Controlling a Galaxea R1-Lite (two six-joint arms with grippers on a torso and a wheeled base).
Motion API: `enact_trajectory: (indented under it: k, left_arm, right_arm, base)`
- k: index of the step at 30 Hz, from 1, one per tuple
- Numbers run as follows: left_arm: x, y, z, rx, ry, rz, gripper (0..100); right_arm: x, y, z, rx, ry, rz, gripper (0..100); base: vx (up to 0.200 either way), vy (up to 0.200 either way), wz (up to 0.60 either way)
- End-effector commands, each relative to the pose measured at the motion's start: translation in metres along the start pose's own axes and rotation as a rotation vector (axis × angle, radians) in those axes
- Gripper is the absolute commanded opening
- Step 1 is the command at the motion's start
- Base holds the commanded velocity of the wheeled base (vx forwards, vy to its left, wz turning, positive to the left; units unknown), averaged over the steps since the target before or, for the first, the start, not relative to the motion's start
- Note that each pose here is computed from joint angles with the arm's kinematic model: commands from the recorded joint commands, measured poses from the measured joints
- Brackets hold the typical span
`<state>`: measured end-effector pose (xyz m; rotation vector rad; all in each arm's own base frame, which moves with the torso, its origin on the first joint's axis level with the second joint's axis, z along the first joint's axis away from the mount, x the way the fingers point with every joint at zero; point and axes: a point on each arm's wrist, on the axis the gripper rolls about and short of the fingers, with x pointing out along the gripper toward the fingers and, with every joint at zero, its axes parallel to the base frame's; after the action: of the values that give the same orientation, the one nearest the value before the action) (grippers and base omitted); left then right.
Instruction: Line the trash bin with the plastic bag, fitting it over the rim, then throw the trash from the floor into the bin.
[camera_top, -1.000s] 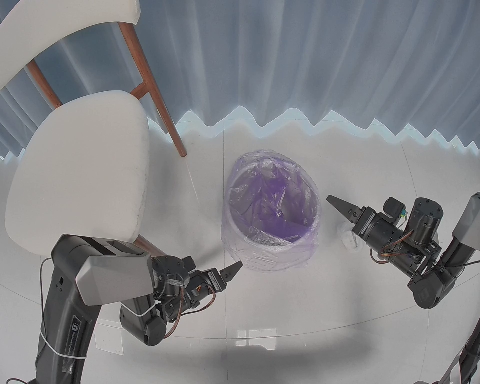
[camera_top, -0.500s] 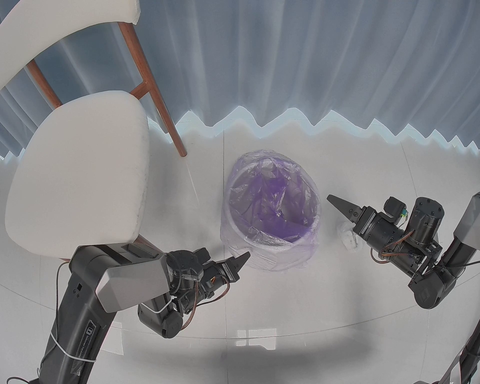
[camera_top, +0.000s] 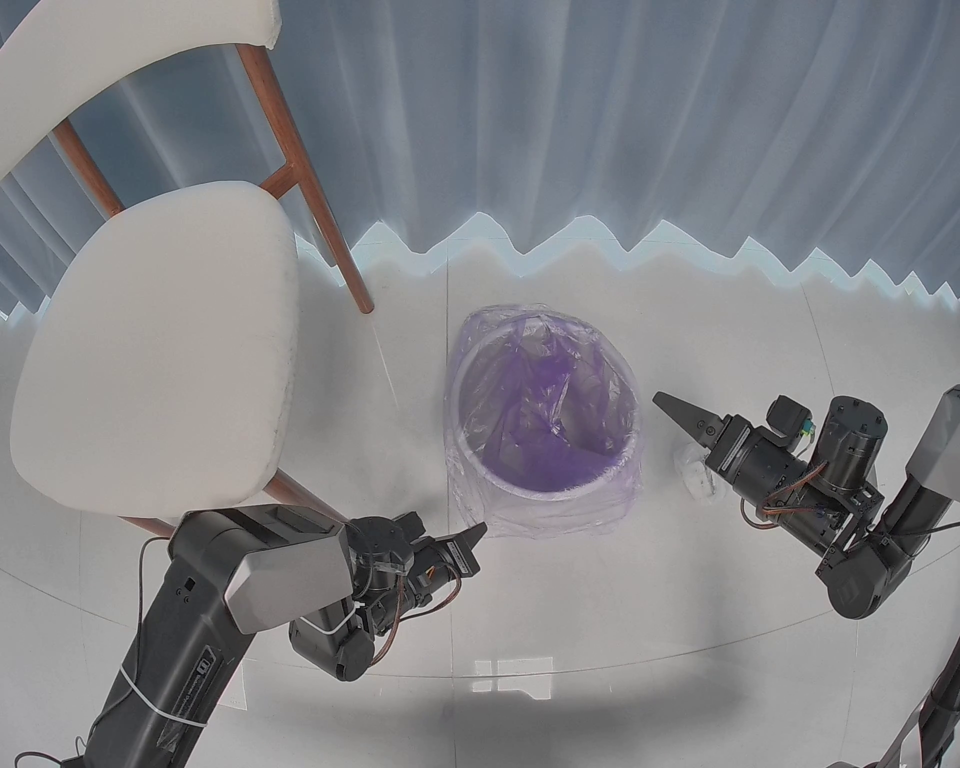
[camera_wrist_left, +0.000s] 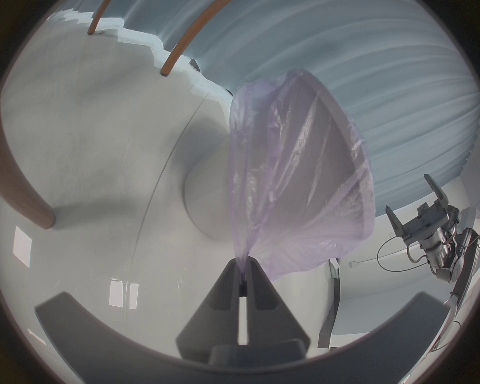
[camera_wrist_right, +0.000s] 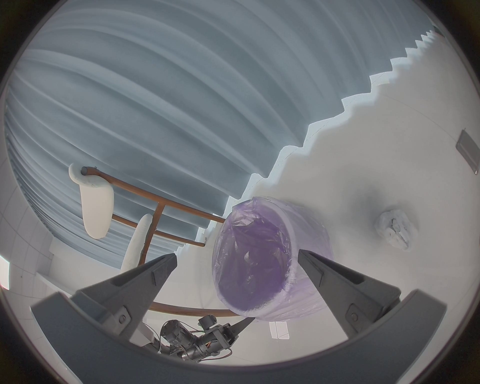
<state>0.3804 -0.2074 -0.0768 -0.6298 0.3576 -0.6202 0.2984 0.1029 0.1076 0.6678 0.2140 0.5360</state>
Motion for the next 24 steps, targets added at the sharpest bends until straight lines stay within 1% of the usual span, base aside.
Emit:
enact_trajectory:
  k: [1,6,7,10,12,13,15,17,18,19,20,21,23,24]
  left_arm:
    - [0.001,0.007,-0.008,-0.003,0.011,0.016,0]
    - [0.000,0.006,-0.007,-0.003,0.009,0.016,0]
    - [0.000,0.006,-0.007,-0.003,0.005,0.019,100]
    - [0.001,0.002,0.000,0.004,-0.047,0.053,100]
    - [-0.002,-0.009,0.010,0.007,-0.097,0.086,100]
    - [-0.007,-0.013,0.013,0.007,-0.103,0.101,100]
    - [-0.022,-0.022,0.017,0.003,-0.080,0.124,100]
    - [-0.040,-0.041,0.027,-0.004,-0.067,0.119,100]
    - [-0.040,-0.041,0.027,-0.004,-0.067,0.119,100]
    - [-0.061,-0.062,0.034,-0.005,-0.045,0.109,100]
    - [-0.062,-0.064,0.034,-0.004,-0.044,0.108,100]
    - [-0.079,-0.081,0.039,0.003,-0.032,0.094,100]
    - [-0.100,-0.106,0.052,0.013,-0.049,0.057,100]
    - [-0.107,-0.115,0.057,0.009,-0.061,0.041,100]
  right_arm:
    - [0.001,-0.002,-0.002,0.002,0.007,-0.005,100]
    - [0.001,-0.002,-0.002,0.001,0.005,-0.003,100]
    - [0.001,-0.002,-0.002,0.002,0.007,-0.005,100]
    - [0.001,-0.002,-0.002,0.003,0.008,-0.006,100]
    - [0.001,-0.002,-0.002,0.003,0.008,-0.006,100]
    - [0.001,-0.002,-0.002,0.003,0.008,-0.006,100]
    - [0.001,-0.003,-0.003,0.003,0.009,-0.007,100]
    - [0.002,-0.003,-0.003,0.003,0.010,-0.008,100]
    - [0.002,-0.003,-0.003,0.003,0.010,-0.008,100]
    - [0.003,-0.004,-0.003,0.004,0.010,-0.010,100]
    - [0.003,-0.005,-0.004,0.004,0.012,-0.011,100]
    - [0.003,-0.007,-0.003,0.005,0.008,-0.018,100]
    - [0.003,-0.009,-0.002,0.005,0.005,-0.024,100]
    - [0.003,-0.010,-0.003,0.006,0.007,-0.026,100]
  base:
    - [0.000,0.000,0.00]
    - [0.000,0.000,0.00]
    - [0.000,0.000,0.00]
    - [0.000,0.000,0.00]
    - [0.000,0.000,0.00]
    - [0.000,0.000,0.00]
    - [0.000,0.000,0.00]
    - [0.000,0.000,0.00]
    - [0.000,0.000,0.00]
    - [0.000,0.000,0.00]
    - [0.000,0.000,0.00]
    - [0.000,0.000,0.00]
    - [0.000,0.000,0.00]
    - [0.000,0.000,0.00]
